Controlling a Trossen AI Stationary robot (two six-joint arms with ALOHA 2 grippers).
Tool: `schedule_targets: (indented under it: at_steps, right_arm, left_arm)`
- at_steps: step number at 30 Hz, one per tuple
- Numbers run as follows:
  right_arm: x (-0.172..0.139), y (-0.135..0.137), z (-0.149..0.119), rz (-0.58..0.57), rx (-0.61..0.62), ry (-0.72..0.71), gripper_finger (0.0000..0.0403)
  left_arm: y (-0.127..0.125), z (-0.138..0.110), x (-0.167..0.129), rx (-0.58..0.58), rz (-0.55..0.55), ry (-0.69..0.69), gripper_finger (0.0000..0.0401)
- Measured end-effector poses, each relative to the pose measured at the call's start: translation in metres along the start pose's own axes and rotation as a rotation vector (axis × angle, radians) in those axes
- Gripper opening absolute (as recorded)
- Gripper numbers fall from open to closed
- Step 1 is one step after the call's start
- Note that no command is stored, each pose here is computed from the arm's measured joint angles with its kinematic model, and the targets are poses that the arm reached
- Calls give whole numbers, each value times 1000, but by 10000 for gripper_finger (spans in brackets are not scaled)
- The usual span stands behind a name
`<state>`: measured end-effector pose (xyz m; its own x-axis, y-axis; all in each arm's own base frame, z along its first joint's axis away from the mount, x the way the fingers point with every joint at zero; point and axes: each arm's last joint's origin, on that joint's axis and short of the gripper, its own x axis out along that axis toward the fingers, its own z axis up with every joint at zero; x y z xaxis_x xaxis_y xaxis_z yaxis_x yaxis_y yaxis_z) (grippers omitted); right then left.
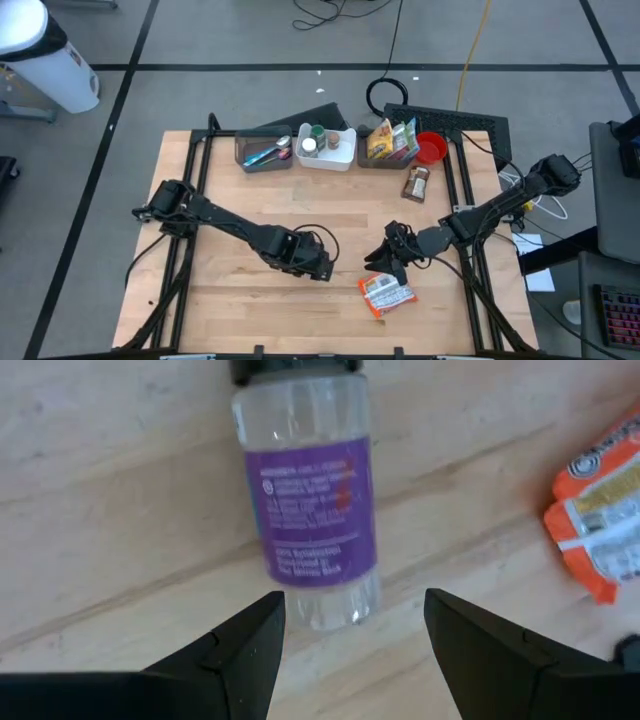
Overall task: Pick & Place Food Item
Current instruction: Put the black seasoning bottle into the white bin
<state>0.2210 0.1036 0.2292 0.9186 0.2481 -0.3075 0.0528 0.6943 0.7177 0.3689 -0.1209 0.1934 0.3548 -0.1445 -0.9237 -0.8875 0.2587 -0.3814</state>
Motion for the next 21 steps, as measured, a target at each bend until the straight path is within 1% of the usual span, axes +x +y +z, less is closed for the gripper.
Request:
schedule_targets:
  at_steps: [5, 8, 10, 14, 21]
  right_arm:
    - [0, 0, 0, -1, 4, -2, 144]
    - [0, 0, 0, -1, 8, -2, 144]
    - [0, 0, 0, 0, 8, -2, 144]
    - [0, 1, 1, 6, 9, -6, 144]
    - [0, 1, 1, 6, 9, -6, 144]
  left_arm:
    - [-1, 1, 3, -7, -3, -16, 246]
    - [1, 0, 12, -9, 24, 11, 246]
    - [0, -1, 18, -11, 16, 39, 246]
    - [1, -2, 28, -19, 38, 69, 246]
    - [3, -2, 31, -55, 54, 45, 246]
